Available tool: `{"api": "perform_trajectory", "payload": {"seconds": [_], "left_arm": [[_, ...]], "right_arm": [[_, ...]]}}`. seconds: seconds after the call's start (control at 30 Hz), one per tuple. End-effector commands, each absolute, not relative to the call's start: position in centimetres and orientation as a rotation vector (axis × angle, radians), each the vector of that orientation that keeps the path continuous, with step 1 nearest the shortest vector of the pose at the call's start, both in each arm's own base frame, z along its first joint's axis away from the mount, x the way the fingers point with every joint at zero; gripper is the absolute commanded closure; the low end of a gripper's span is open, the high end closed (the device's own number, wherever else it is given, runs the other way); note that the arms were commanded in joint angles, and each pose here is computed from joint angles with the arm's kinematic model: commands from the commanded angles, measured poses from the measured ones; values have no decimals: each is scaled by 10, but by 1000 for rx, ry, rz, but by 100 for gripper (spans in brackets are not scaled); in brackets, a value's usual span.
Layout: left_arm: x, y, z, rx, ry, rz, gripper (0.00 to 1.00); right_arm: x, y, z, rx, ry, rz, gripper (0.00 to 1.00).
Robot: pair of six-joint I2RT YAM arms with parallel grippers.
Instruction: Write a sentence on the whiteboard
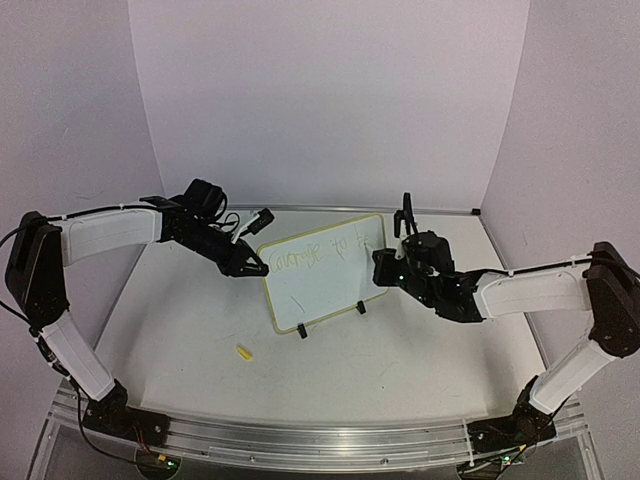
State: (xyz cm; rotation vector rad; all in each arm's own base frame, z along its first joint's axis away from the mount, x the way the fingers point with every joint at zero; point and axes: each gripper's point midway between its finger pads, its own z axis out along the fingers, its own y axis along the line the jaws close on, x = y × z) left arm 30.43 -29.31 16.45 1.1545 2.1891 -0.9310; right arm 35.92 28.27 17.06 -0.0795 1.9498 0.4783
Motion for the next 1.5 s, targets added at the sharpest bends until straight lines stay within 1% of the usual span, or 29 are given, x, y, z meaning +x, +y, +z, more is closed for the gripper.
{"api": "perform_trajectory", "payload": {"seconds": [0.0, 0.3, 0.63, 1.0, 1.27, 1.47], "left_arm": [[316, -277, 152, 1169, 2233, -752, 100], [316, -277, 151, 1168, 2236, -752, 100], [316, -278, 151, 1169, 2235, -757, 100], [317, -277, 148, 1168, 2244, -751, 100], [317, -277, 147, 1166, 2248, -750, 100], [318, -278, 147, 1162, 2250, -749, 100]], "right_arm": [[360, 282, 163, -70, 1958, 474, 100], [364, 274, 162, -25, 1956, 428, 100], [370, 269, 172, 1, 1925, 384, 100], [370, 271, 175, -5, 1922, 398, 100], [352, 263, 193, -17, 1920, 460, 100], [325, 270, 204, -137, 1931, 593, 100]]}}
